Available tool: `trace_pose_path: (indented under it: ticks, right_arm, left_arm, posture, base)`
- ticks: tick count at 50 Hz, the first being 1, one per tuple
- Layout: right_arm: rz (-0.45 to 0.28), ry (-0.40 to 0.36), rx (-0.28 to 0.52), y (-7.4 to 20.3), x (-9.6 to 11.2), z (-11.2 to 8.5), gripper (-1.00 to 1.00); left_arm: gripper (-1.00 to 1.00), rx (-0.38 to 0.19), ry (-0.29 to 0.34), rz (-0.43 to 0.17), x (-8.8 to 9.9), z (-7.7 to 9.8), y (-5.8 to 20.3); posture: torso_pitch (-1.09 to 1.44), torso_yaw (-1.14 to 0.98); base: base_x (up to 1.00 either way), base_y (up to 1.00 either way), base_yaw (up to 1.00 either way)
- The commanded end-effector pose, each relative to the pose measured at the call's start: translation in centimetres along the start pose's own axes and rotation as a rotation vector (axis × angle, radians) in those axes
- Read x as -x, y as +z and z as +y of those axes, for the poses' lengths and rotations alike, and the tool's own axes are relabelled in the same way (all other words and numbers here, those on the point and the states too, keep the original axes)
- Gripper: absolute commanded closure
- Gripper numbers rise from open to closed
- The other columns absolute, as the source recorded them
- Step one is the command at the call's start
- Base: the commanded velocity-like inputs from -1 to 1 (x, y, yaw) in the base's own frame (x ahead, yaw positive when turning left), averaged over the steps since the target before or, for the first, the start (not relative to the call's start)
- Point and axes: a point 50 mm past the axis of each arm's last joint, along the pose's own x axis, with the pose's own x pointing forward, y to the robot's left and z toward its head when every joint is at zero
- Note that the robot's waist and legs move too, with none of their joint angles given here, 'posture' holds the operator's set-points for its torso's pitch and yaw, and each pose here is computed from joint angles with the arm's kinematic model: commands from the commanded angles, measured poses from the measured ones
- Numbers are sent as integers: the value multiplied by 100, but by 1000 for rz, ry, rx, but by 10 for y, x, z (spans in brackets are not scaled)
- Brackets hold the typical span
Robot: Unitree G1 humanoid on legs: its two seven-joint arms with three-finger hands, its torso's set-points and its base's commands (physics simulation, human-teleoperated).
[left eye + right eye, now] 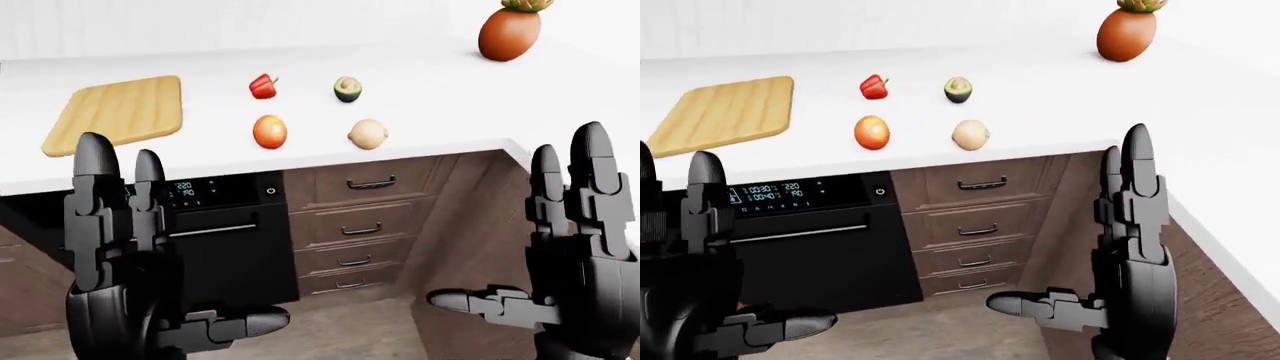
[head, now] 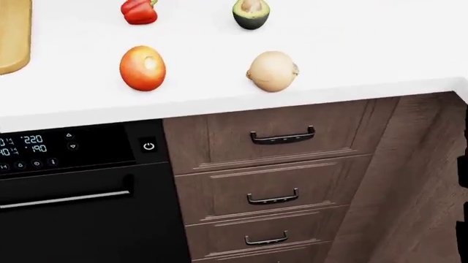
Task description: Place the avocado, onion, tomato and bell pepper on the cutting board.
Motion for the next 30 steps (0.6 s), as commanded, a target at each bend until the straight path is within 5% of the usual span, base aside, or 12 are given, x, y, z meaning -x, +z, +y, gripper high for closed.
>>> trace_pose_path:
  ticks: [1,30]
  right_arm:
    - [-84,5,-3,13,-2,2,-100]
    - [-86,13,19,12,-2,5,-100]
  left_arm:
    - [-100,-8,3,-79,-2,1,13]
    - [-100,-9,-11,-78,0,-1,12]
  posture:
    - [0,0]
    - [0,0]
  base:
    - [0,-16,0]
    - [26,-2,0]
